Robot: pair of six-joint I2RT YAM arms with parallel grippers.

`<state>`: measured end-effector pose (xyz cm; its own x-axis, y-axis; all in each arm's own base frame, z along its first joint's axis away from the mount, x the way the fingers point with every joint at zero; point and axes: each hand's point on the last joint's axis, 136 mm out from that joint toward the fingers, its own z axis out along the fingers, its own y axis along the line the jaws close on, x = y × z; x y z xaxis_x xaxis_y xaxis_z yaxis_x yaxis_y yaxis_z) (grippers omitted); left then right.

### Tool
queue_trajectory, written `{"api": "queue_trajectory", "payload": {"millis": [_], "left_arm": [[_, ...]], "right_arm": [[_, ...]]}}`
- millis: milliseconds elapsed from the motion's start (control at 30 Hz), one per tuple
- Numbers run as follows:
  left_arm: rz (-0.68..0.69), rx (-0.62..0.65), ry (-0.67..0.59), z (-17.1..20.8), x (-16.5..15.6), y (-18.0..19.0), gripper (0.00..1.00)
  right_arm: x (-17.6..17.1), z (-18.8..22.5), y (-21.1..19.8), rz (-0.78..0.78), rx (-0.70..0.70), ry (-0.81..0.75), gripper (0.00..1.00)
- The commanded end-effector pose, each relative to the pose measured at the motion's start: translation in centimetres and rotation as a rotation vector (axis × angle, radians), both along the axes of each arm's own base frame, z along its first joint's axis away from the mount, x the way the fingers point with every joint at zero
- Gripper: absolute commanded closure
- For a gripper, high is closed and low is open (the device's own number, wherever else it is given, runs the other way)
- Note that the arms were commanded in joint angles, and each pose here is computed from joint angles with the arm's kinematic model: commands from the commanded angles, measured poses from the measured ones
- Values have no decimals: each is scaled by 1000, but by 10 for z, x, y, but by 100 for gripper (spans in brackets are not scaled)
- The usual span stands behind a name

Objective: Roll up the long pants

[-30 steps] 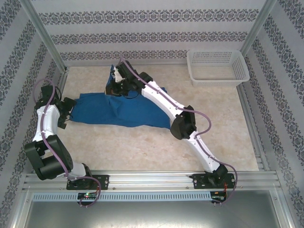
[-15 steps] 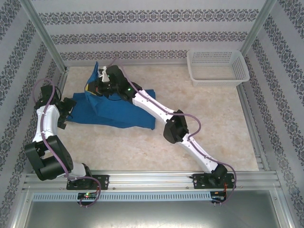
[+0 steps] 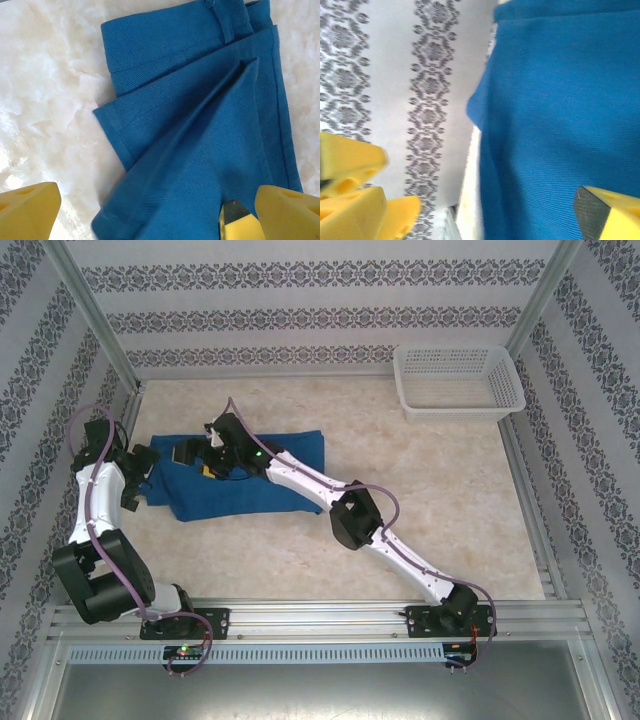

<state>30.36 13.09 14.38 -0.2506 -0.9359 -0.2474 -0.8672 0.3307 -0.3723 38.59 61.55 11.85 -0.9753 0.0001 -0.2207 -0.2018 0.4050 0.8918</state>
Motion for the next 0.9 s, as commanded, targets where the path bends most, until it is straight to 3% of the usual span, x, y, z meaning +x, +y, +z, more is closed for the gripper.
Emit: {"api": "queue_trajectory", "payload": {"millis": [0,100,133,167,233,333,500,867], "left_arm": [[5,9,-82,34,-2,-5,0],[-15,8,-173,58,2,-17,32],[-32,2,-193,62,4,-24,51],[-54,-12,-207,64,7,-32,65],[-99,-38,-198,56,11,-53,100],[-145,-48,-159,34,16,-80,100],[-153,-35,-76,-14,28,-104,100],[-169,65,175,-82,87,-105,100]], "right_arm": [[19,59,-50,1,-138,-207,2],[28,62,-105,7,-321,-284,5],[33,66,-124,7,-354,-303,12],[36,68,-139,6,-376,-317,28],[46,65,-178,-7,-455,-343,99],[55,56,-224,-5,-552,-353,100],[69,29,-265,16,-622,-320,100],[73,-43,-267,117,-659,-240,100]]}}
